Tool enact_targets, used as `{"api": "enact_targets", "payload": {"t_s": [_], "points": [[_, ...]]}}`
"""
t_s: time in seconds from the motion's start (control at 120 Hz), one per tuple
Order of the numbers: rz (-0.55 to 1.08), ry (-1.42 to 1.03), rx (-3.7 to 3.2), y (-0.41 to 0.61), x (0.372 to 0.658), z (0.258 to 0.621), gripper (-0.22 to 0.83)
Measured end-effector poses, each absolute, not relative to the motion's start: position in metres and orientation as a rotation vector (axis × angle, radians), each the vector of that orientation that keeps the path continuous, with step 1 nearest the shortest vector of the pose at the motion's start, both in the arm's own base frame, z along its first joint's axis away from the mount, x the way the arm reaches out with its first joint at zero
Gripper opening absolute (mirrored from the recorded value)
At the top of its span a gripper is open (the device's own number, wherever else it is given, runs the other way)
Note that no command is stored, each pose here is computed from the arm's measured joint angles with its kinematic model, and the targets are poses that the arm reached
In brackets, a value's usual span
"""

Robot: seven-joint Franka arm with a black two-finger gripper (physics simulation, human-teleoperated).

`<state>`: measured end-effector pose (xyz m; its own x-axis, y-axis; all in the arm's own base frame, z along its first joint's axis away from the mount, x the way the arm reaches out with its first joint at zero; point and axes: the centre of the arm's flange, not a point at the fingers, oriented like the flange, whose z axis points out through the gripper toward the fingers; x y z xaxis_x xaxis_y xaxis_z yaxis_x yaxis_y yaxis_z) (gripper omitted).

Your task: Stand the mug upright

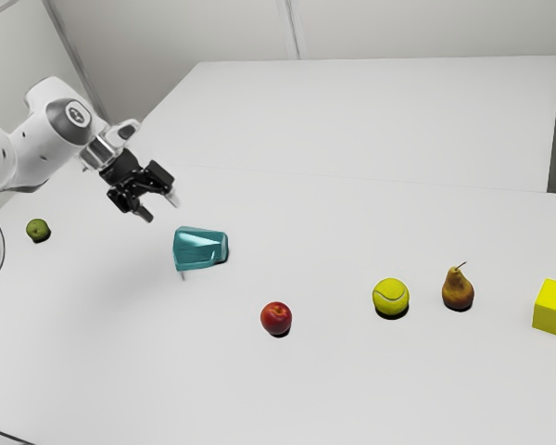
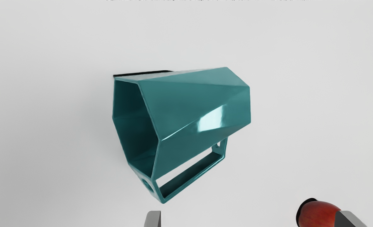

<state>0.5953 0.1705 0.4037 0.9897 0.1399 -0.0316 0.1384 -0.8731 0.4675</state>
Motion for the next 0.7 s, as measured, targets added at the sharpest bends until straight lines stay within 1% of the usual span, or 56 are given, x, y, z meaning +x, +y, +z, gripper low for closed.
{"api": "enact_targets", "payload": {"t_s": [0.192,0.358,0.617,0.7], "points": [[0.059,0.216,2.529,0.198,0.599,0.349,0.61],[0.099,0.164,2.459,0.208,0.599,0.317,0.61],[0.197,0.005,2.323,0.196,0.600,0.310,0.62],[0.209,-0.034,2.281,0.192,0.599,0.301,0.62]]}}
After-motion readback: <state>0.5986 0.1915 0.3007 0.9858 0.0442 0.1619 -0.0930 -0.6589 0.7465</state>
